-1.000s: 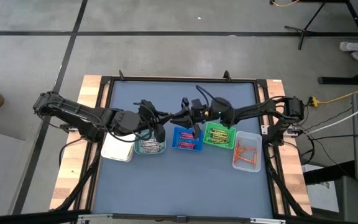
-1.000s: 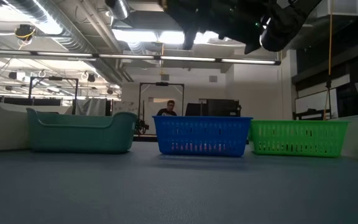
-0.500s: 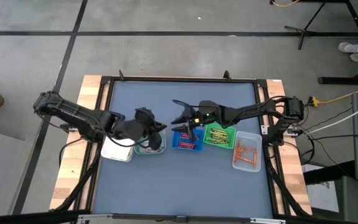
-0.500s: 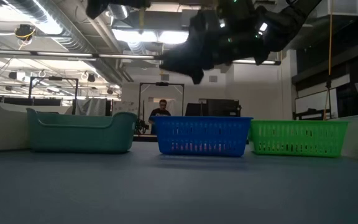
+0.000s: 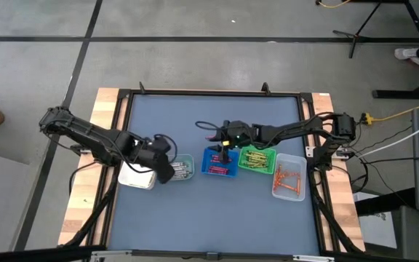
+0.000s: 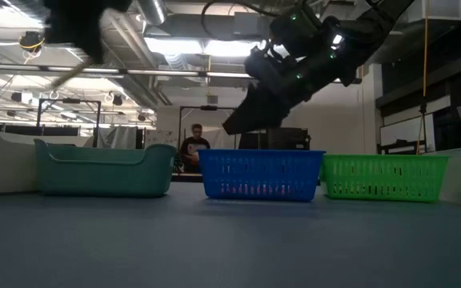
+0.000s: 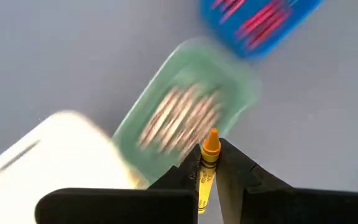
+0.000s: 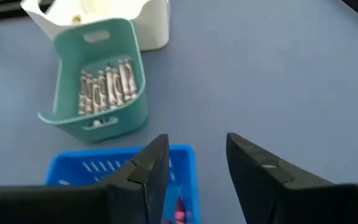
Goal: Sort crayons
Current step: Put the yellow crayon into the white bin, then put the red crayon into the blue bin
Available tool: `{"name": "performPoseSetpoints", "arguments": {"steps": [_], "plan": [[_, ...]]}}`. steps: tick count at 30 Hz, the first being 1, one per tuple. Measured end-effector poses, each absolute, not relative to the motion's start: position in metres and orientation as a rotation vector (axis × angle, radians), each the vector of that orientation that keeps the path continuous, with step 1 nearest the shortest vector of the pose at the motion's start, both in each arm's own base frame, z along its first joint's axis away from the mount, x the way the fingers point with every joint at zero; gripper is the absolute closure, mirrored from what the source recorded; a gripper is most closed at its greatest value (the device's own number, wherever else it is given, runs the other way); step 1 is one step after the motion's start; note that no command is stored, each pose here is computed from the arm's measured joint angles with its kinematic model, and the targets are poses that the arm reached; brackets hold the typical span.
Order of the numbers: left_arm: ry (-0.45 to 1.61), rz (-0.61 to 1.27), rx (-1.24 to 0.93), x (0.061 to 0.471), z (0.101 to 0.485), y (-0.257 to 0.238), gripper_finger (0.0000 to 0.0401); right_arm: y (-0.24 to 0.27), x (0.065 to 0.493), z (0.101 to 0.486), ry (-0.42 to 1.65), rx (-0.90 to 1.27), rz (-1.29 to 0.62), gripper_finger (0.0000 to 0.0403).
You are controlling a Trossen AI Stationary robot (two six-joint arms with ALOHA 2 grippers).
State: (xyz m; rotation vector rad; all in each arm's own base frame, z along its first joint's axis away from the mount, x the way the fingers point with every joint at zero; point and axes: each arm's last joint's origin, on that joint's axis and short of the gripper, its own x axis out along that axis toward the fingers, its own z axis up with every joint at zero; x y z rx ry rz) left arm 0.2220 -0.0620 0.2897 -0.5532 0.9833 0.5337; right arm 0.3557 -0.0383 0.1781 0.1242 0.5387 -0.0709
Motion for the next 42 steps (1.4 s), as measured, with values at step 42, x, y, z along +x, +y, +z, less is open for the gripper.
{"name": "performPoseSetpoints", "arguments": {"steps": [42], "plan": [[1.297,0.835,-0.506,0.183,0.281,-0.051,0.0313,-0.039,0.355,0.177,0.555,0.111,-0.097,0.0243]]}}
